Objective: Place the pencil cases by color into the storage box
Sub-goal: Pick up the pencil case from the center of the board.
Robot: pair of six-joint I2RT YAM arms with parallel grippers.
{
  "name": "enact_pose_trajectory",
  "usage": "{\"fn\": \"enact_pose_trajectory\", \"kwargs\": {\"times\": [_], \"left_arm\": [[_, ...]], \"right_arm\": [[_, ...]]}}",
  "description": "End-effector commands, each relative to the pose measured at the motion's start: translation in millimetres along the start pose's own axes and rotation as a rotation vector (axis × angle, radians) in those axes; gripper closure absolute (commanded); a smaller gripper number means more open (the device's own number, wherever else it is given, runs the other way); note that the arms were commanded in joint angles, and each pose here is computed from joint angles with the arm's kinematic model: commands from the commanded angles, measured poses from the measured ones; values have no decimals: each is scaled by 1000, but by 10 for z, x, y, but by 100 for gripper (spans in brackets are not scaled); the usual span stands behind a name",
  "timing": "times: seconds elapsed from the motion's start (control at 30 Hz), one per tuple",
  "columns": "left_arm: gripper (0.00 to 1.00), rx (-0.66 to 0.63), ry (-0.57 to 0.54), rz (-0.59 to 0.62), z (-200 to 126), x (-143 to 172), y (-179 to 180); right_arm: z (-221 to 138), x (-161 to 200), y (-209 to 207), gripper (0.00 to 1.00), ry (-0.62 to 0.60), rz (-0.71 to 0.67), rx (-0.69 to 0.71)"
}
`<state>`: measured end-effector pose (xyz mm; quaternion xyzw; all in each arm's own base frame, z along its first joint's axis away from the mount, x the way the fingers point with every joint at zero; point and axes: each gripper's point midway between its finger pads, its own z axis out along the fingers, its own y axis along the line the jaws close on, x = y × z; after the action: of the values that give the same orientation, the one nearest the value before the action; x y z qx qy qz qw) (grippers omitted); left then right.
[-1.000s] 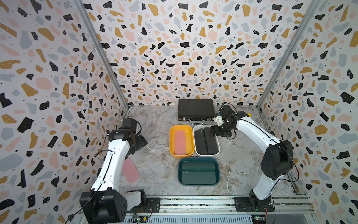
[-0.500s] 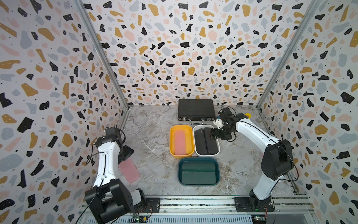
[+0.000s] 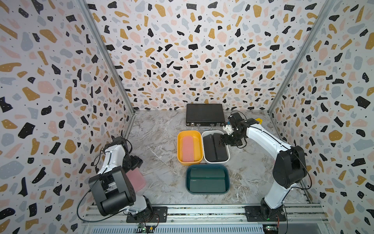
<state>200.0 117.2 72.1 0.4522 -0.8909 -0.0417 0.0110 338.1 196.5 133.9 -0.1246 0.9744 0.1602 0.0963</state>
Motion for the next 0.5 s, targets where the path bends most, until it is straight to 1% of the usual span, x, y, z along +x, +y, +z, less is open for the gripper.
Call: {"fn": "enact_pose_trajectory", "kwargs": {"times": [0.0, 0.23, 0.47], "left_arm": [[0, 11, 41, 14, 130, -21, 14], [0, 24, 93, -8, 310, -88, 18], [0, 25, 111, -11, 379, -130, 8]], "right_arm": [[-110, 38, 31, 7, -13, -8, 4], [-108, 29, 26, 6, -14, -4, 9], [-103, 20, 4, 6, -14, 1, 21]]}}
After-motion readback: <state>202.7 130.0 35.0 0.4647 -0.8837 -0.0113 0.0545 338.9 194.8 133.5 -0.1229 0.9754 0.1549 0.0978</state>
